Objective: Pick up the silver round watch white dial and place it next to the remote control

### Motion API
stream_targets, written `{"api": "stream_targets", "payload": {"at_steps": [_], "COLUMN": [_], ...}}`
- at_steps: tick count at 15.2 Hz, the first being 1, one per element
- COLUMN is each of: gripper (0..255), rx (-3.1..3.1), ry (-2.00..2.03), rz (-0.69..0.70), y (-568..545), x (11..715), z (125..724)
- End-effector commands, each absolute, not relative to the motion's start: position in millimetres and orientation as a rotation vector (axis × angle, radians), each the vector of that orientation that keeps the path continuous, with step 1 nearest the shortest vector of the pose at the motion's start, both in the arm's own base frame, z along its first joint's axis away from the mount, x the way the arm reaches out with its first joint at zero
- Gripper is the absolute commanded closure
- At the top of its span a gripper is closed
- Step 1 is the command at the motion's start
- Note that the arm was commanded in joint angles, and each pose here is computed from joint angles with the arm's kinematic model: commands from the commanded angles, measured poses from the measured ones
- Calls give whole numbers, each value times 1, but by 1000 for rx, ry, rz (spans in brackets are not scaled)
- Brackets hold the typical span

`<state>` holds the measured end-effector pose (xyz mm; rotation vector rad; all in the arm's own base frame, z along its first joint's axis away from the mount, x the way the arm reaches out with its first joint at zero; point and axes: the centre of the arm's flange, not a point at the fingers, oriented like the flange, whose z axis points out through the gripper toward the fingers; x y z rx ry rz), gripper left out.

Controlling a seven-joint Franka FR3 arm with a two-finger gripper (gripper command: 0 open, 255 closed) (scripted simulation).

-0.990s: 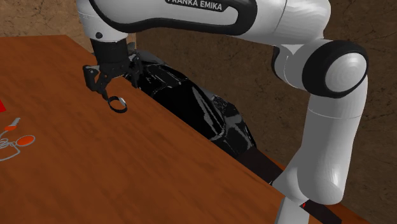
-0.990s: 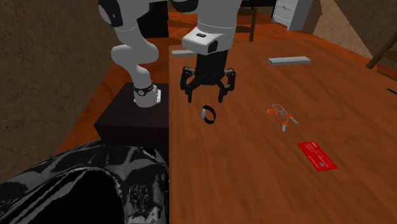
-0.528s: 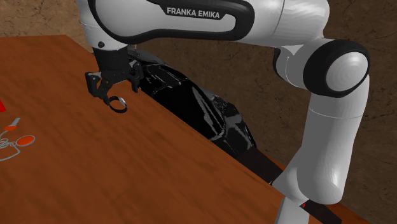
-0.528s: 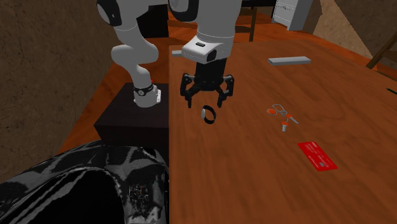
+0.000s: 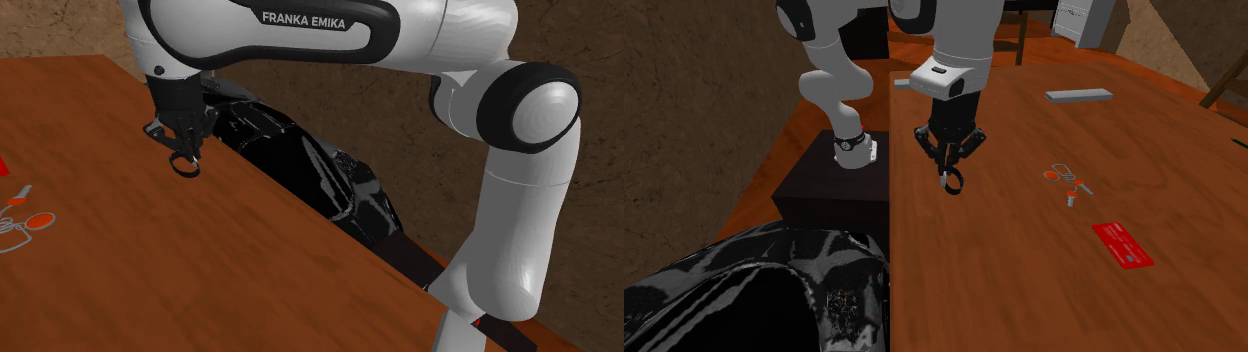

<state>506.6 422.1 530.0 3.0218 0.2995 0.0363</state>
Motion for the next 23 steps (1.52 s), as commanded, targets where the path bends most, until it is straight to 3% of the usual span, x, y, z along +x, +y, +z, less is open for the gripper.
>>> {"api": "stream_targets", "payload": {"at_steps": [1, 6, 23], "gripper": [255, 255, 255], "rx": [3022, 3022, 3022], "ry": [299, 300, 299], "rz": [36, 36, 36], "y": [422, 422, 422], "x": [507, 507, 507], "z": [530, 530, 620]}}
